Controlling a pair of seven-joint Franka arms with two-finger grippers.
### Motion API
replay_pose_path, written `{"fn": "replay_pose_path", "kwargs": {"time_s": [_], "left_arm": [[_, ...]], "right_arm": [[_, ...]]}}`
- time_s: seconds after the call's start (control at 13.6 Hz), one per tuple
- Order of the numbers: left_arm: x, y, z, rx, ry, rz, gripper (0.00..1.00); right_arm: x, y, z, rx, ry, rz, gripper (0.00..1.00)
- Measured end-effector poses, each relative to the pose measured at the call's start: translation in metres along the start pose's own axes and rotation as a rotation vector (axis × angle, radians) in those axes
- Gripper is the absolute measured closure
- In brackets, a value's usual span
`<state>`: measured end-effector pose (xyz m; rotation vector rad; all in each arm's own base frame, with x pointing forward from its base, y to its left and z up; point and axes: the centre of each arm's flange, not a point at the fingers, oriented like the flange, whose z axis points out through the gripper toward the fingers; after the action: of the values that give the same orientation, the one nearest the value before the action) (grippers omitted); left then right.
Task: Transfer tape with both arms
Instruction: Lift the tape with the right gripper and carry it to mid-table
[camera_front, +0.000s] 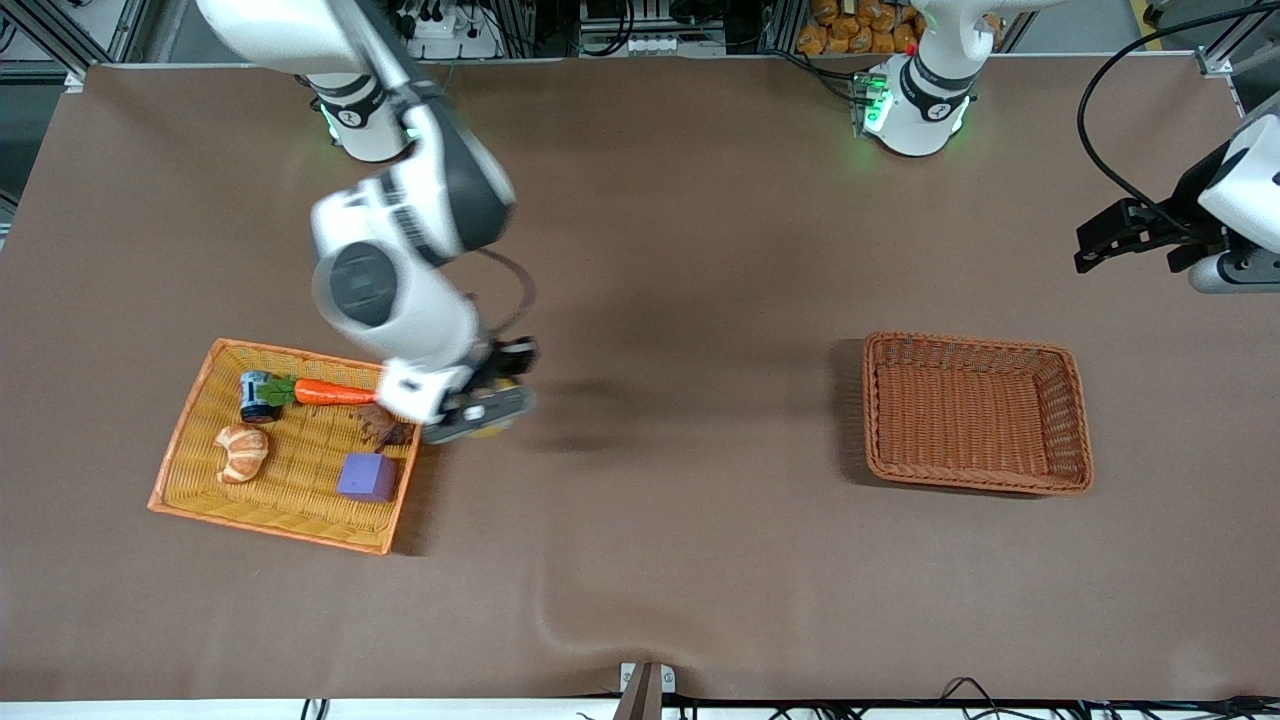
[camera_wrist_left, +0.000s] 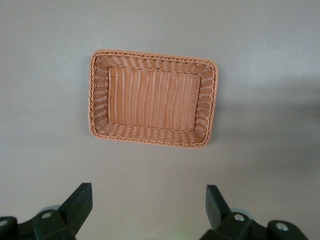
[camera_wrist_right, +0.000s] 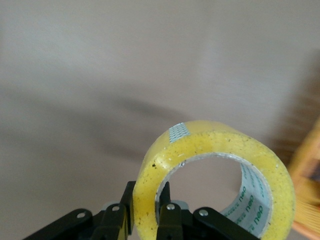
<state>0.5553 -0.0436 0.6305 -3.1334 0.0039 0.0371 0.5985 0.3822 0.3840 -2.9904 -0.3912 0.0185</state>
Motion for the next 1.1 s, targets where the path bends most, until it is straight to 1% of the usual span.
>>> {"fn": "replay_pose_path", "kwargs": {"time_s": [0.15, 0.29, 0.37, 0.51, 0.66, 0.81, 0.88, 0.96, 1.03, 1.1], "left_arm": [[0.0, 0.0, 0.001, 0.0, -0.001, 0.0, 0.0], [0.002, 0.0, 0.004, 0.0, -0.009, 0.0, 0.0], [0.003, 0.0, 0.007, 0.0, -0.014, 0.0, 0.0], [0.007, 0.0, 0.014, -0.001, -0.026, 0.001, 0.0], [0.01, 0.0, 0.02, -0.001, -0.038, 0.001, 0.0], [0.014, 0.001, 0.029, -0.002, -0.054, 0.003, 0.0], [0.017, 0.002, 0.033, -0.002, -0.062, 0.005, 0.0], [0.019, 0.003, 0.038, -0.003, -0.068, 0.007, 0.0], [0.021, 0.005, 0.042, -0.006, -0.074, 0.01, 0.0], [0.025, 0.009, 0.048, -0.017, -0.079, 0.015, 0.0]], "right_arm": [[-0.003, -0.047, 0.049, -0.001, 0.037, 0.064, 0.78], [-0.005, -0.08, 0.096, 0.006, 0.083, 0.114, 0.78], [-0.007, -0.094, 0.117, 0.01, 0.097, 0.135, 0.78], [-0.011, -0.122, 0.151, 0.012, 0.104, 0.192, 0.78], [-0.014, -0.14, 0.166, 0.014, 0.104, 0.217, 0.78], [-0.013, -0.144, 0.161, 0.015, 0.106, 0.223, 0.63], [-0.01, -0.141, 0.153, 0.0, 0.092, 0.226, 0.51], [-0.007, -0.132, 0.14, -0.027, 0.056, 0.221, 0.4], [-0.003, -0.117, 0.12, -0.051, 0.023, 0.206, 0.3], [0.006, -0.094, 0.092, -0.065, 0.006, 0.196, 0.19]]}}
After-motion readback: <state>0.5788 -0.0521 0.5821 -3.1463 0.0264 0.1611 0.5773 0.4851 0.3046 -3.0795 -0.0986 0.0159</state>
